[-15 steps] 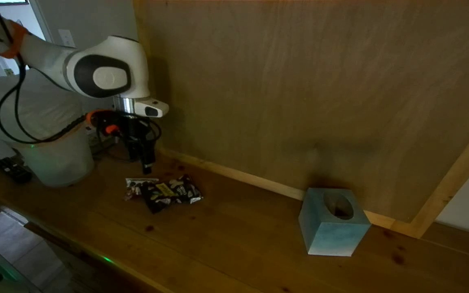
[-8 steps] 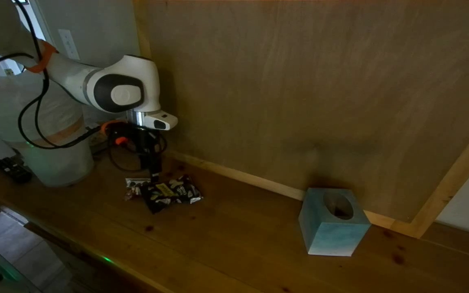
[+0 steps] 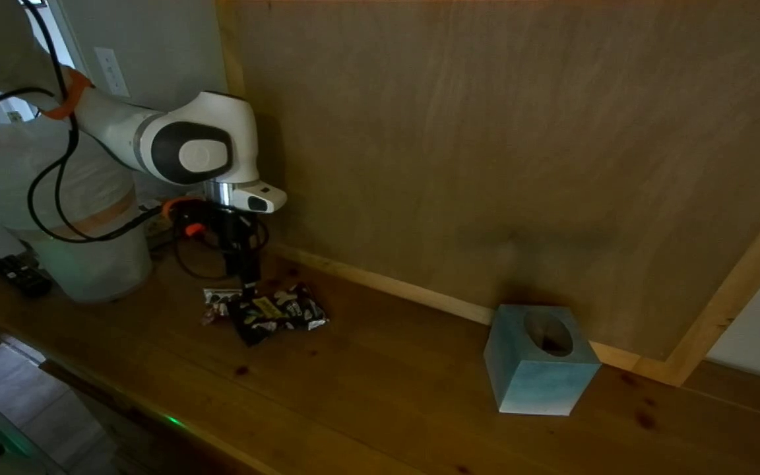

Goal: Put the brown packet inside the bucket on the left

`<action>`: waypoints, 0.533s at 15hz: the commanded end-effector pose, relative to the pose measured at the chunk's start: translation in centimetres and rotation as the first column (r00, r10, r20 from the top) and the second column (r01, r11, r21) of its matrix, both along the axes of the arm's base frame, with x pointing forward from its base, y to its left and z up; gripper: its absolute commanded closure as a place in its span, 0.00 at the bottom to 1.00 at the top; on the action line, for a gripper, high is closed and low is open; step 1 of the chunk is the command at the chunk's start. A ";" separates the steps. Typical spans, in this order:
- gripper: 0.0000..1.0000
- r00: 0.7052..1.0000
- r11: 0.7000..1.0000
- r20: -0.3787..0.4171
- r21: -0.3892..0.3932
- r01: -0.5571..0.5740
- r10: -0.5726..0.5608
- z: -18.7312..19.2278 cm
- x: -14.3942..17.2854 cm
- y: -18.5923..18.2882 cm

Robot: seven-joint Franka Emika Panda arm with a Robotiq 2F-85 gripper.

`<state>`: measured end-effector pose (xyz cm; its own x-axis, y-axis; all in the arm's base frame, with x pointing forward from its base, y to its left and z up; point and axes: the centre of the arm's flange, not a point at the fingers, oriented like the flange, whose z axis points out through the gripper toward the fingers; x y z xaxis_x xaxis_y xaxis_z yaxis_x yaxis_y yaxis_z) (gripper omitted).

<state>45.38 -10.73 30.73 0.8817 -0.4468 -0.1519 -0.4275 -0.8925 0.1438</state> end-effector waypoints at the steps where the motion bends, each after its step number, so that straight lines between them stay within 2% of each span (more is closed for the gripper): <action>1: 0.00 1.000 1.000 0.011 0.019 0.025 -0.025 -0.5 -0.3 0.3; 8: 0.00 0.996 0.993 -0.050 0.093 0.072 -0.068 -1.1 -0.2 1.5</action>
